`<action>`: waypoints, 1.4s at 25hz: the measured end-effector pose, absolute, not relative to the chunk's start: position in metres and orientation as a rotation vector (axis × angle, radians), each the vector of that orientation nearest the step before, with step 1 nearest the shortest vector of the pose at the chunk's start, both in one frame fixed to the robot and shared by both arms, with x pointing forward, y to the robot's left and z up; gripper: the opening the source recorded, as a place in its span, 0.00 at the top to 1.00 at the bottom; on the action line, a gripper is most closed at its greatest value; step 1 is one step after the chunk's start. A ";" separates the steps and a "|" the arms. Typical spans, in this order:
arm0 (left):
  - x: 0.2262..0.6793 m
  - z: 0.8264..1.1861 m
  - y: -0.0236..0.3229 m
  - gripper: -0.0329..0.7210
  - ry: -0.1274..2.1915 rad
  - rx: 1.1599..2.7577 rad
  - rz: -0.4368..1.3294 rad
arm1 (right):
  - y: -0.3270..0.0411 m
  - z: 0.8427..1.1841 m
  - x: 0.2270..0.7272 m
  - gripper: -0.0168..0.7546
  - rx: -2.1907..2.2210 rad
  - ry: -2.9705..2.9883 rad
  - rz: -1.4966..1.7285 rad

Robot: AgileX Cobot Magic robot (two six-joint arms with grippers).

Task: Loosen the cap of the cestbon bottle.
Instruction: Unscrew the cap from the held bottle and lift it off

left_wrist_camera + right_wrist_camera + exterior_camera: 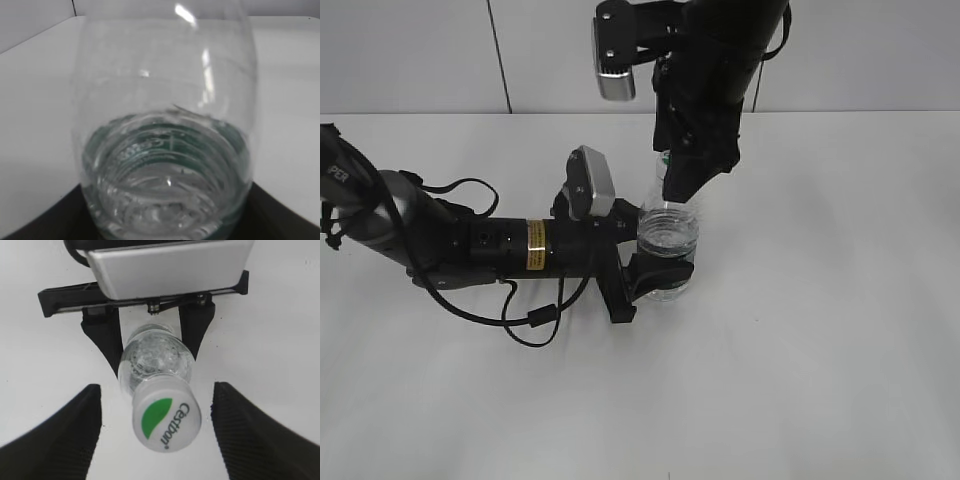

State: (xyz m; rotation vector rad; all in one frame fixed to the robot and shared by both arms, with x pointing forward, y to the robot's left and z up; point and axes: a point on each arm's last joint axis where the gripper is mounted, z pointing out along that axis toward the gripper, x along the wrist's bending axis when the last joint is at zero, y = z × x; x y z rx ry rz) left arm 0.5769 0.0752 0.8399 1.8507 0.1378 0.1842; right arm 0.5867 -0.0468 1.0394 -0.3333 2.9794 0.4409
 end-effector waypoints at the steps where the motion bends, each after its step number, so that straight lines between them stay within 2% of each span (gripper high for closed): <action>1: 0.577 0.840 0.075 0.41 0.138 1.851 0.184 | -0.047 1.039 0.587 0.28 -0.304 2.985 0.444; 8: 0.577 0.840 0.075 0.41 0.140 1.852 0.184 | -0.053 1.071 0.577 0.26 0.254 2.976 0.540; 14: 0.577 0.840 0.075 0.41 0.140 1.852 0.184 | -0.055 1.078 0.575 0.26 1.275 2.811 0.593; 17: 0.577 0.840 0.075 0.41 0.140 1.852 0.184 | -0.056 1.077 0.575 0.29 1.561 2.696 0.584; 22: 0.577 0.840 0.075 0.41 0.140 1.852 0.184 | -0.056 1.076 0.576 0.31 1.678 2.644 0.579; 27: 0.577 0.840 0.075 0.41 0.141 1.852 0.183 | -0.051 1.056 0.582 0.31 1.719 2.662 0.519; 35: 0.577 0.840 0.075 0.41 0.141 1.852 0.183 | -0.049 1.047 0.585 0.31 1.739 2.670 0.493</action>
